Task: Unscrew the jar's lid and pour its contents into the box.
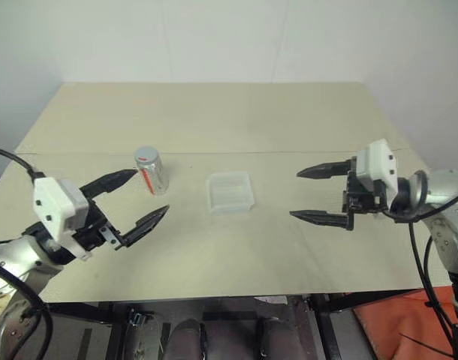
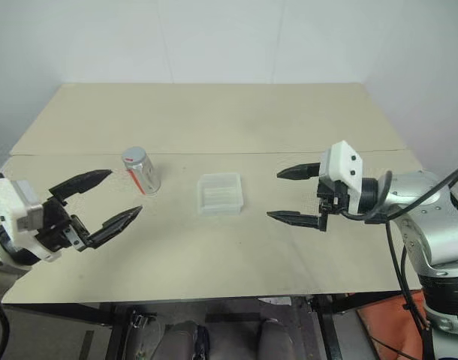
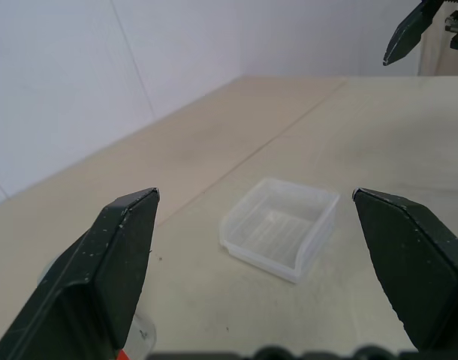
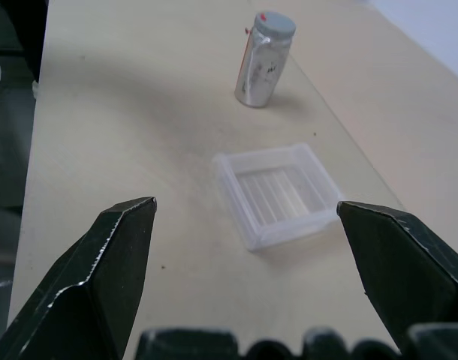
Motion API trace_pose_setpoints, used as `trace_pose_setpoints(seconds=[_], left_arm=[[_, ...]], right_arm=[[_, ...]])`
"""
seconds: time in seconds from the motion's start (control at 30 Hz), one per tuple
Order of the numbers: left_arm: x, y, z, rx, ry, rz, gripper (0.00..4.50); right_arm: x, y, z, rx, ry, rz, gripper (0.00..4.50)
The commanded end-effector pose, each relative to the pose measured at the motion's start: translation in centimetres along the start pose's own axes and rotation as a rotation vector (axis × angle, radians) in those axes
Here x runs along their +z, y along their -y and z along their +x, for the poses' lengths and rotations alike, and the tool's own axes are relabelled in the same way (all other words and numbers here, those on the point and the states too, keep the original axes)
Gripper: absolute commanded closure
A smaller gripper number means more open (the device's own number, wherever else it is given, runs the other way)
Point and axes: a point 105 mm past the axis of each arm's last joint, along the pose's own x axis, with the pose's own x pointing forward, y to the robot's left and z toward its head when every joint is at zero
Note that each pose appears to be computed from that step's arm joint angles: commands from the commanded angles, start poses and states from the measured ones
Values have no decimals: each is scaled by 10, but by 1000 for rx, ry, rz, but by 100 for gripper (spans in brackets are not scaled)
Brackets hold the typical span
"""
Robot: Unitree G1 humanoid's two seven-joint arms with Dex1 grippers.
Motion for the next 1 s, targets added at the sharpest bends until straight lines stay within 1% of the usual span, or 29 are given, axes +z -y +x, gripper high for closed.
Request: trace_pose_setpoints(seconds=[0.03,0.33,0.57,0.6,0.7,0.77,0.9,1.0], left_arm=[[10,0,1,-13,33,47,1],[7,-5,-3,-69,3,65,1],[6,-7,-4,-51,-2,68,1],[5,-9,-5,-21,-6,61,1],[-15,-17,-8,144,-48,26,1],[-21,-12,-9,224,-8,3,1],[-42,-13,-10,441,-40,-77,1],[-52,-21,-2,591,-22,-133,1]], right_arm=[[12,-1,-3,6,26,-58,0],[7,-2,-5,-9,3,-57,0],[5,-4,-2,-19,1,-53,0],[5,-4,-2,-25,1,-52,0],[6,-6,0,-21,3,-51,0],[7,-8,-1,-16,4,-48,0],[4,-10,-2,-16,-4,-41,0],[4,-12,-1,-14,-5,-37,0]])
